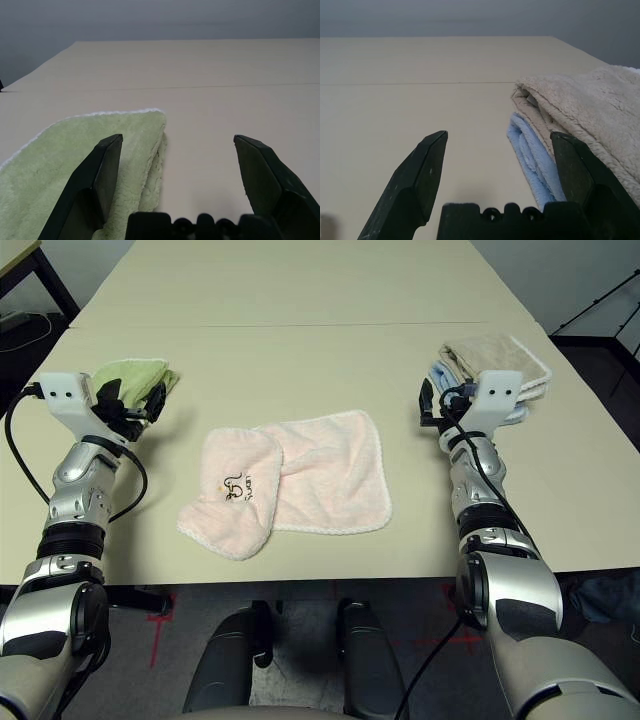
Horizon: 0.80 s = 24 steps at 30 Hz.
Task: Fold the towel and set it aside.
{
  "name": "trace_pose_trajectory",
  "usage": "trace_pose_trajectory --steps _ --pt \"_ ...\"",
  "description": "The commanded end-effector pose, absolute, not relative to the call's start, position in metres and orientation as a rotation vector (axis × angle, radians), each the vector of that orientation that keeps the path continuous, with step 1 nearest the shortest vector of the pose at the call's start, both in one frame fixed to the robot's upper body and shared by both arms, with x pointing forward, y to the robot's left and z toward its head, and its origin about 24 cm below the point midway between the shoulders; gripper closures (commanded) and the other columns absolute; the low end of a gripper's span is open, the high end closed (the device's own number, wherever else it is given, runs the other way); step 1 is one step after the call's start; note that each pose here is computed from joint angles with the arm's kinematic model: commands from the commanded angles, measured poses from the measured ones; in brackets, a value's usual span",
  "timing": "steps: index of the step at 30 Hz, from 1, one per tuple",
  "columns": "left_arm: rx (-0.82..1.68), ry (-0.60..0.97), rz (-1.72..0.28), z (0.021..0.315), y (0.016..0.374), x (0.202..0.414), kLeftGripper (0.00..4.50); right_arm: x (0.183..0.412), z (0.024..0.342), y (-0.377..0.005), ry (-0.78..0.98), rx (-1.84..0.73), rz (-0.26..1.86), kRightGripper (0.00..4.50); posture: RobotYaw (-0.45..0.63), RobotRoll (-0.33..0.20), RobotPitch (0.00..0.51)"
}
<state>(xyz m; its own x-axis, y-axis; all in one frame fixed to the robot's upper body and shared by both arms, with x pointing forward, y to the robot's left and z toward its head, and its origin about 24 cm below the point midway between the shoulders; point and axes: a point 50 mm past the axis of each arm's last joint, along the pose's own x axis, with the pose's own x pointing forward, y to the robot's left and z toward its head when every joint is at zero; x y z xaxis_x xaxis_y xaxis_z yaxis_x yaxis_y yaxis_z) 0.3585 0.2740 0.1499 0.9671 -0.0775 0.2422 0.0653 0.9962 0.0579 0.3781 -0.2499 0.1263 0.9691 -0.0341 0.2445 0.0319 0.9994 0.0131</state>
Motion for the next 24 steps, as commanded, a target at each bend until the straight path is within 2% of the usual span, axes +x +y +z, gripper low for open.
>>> trace_pose_trajectory --steps 1,15,22,24 --pt "0.061 -0.243 -0.052 0.1495 0.2792 0.3571 0.00 0.3755 0.1215 -0.2552 -0.229 0.016 -0.045 0.04 -0.02 0.000 0.152" --pt "0.057 -0.228 -0.032 0.1471 0.2834 0.3549 0.00 0.3788 0.1232 -0.2509 -0.205 0.003 0.010 0.04 -0.01 0.000 0.151" --pt "0.056 -0.199 -0.116 0.1484 0.2857 0.3521 0.00 0.3823 0.1279 -0.2480 -0.193 -0.003 0.068 0.04 0.01 0.000 0.152" --pt "0.047 -0.164 -0.227 0.1474 0.2835 0.3494 0.00 0.3827 0.1285 -0.2470 -0.195 0.000 0.078 0.04 0.00 0.000 0.151"
